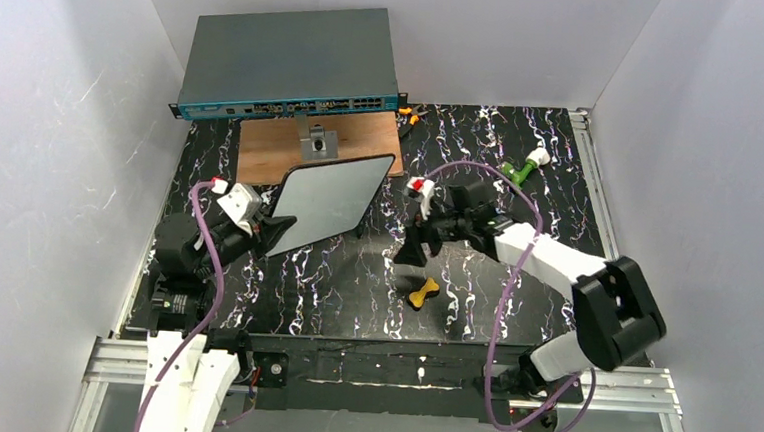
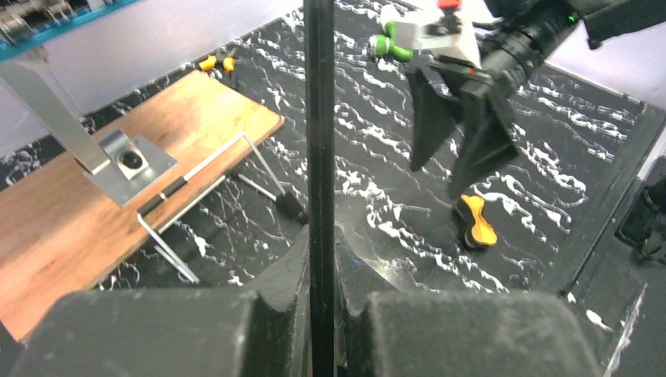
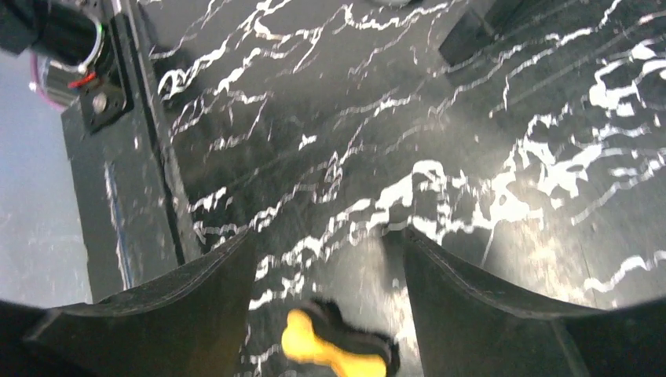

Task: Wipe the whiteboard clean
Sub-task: Adjust the whiteboard, then move the whiteboard stand to the center of the board.

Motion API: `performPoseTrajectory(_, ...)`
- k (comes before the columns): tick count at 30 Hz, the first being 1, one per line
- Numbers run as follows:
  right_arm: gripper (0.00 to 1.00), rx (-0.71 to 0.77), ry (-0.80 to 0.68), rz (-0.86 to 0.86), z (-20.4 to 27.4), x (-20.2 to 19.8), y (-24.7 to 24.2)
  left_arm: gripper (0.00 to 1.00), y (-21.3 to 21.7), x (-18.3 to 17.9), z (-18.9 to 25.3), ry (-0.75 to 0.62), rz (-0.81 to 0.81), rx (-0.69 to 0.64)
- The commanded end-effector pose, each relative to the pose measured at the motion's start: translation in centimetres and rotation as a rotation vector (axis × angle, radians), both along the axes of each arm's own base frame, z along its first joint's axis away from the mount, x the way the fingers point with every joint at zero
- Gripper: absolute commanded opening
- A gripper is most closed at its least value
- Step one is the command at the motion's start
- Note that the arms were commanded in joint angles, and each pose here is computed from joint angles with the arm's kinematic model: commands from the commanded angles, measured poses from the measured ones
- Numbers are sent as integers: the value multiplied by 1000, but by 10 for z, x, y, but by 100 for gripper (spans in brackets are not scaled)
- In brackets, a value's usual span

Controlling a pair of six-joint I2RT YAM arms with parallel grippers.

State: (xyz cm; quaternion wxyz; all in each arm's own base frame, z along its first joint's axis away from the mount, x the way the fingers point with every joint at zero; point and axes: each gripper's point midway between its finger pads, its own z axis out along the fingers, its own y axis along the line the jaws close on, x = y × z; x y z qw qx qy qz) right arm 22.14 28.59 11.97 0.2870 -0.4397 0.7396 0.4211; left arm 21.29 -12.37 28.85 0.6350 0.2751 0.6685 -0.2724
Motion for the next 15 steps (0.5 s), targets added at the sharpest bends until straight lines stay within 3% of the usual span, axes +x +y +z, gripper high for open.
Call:
performPoseTrajectory(1, 74, 46, 6, -144, 8, 34, 48, 0, -8, -25, 12, -44, -73, 71)
performPoseTrajectory(7, 74, 44, 37, -251, -6, 53, 84, 0, -3, -40, 57, -147, -10, 25)
performPoseTrajectory(15, 70, 76, 135, -392, -17, 73, 96, 0, 46, -46, 84, -238, 304, 101)
